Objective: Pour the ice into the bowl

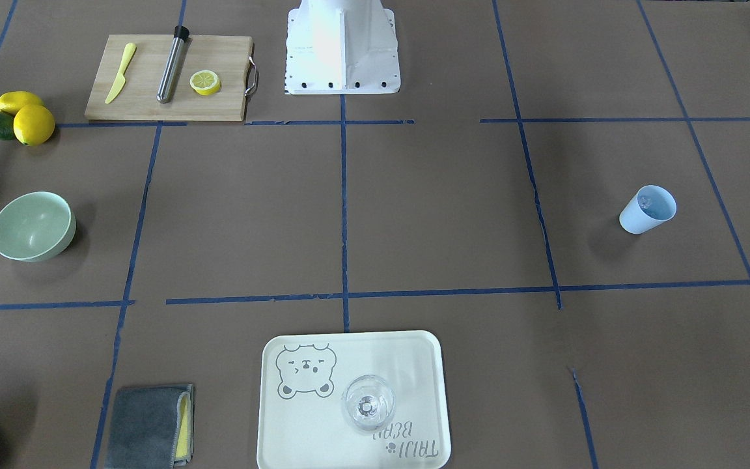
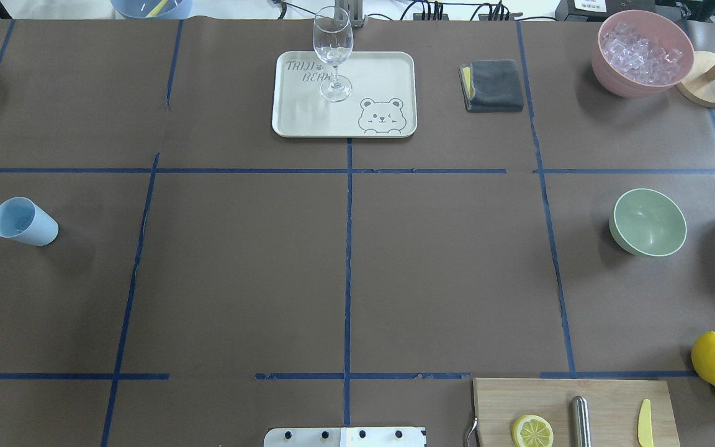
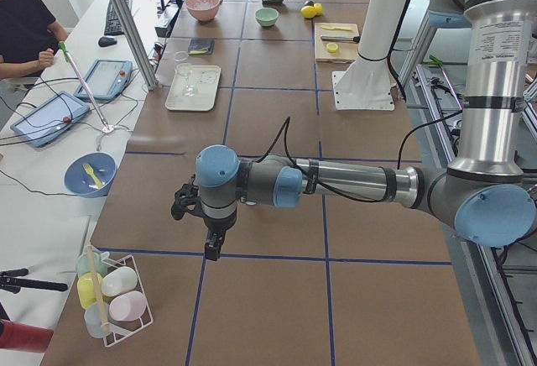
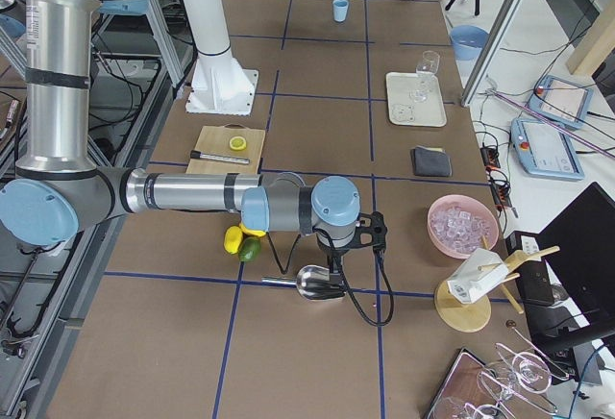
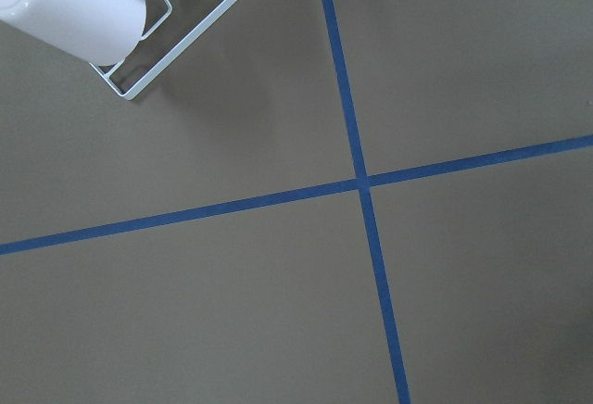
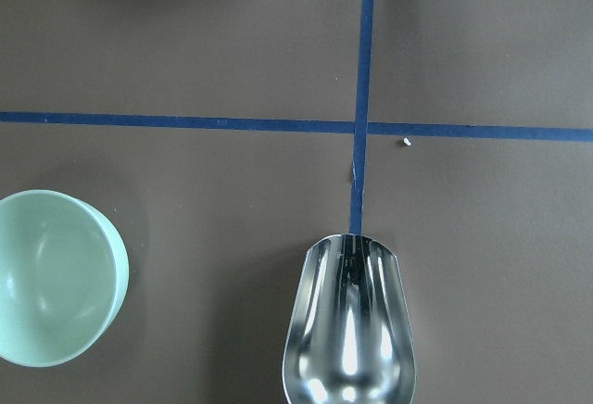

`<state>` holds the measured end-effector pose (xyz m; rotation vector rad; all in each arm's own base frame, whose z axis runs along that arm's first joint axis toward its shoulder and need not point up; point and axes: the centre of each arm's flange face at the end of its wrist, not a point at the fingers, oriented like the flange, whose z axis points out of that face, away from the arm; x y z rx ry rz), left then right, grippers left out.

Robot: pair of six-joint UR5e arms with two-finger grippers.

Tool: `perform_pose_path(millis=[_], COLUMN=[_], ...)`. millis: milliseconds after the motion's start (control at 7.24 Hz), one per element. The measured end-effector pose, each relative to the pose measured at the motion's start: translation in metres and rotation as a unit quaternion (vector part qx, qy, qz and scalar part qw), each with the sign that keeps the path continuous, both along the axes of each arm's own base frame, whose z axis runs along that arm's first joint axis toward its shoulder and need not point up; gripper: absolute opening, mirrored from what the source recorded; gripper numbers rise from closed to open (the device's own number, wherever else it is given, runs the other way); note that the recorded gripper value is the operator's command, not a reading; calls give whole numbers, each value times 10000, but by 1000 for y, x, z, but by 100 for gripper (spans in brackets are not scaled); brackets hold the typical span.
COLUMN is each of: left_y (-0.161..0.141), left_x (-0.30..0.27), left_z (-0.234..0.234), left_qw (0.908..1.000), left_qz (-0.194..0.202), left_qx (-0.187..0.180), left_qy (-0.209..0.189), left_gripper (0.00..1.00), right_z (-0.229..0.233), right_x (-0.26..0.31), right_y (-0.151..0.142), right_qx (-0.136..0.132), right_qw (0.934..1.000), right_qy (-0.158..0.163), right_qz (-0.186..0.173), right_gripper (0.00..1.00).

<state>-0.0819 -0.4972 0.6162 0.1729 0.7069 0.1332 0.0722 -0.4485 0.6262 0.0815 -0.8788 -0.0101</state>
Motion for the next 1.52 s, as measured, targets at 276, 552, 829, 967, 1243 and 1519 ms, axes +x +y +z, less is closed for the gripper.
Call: perform_pose_path(millis=[276,552,829,967,1243,1519], left_y=[-1,-3,1,6,13,24], left_x=[0,0,3,8,38,82], left_z=[-6,-49,-120,-149,-172,-194], left_qw=[10000,9987,9925,9888,9845,9829], left_qz=[2,5,19,-4,-199,-472], left_qx=[74,510,1226,1490,1729,1726], left_qy=[1,-17,-38,-12,213,436], left_gripper=[100,100,100,100,100,100], right_z=[0,-6,-21,-14,-15,-25], right_x=[-1,-3,-6,-9,-39,-88], right_y=[-1,-6,-26,-29,-36,-36], right_qx=[20,83,139,53,-127,-233], right_qw=[10000,10000,9999,9999,9992,9974], right_qy=[1,-27,-87,-136,-258,-394], right_qz=[-8,-20,31,86,283,564], right_gripper=[100,100,100,100,100,100])
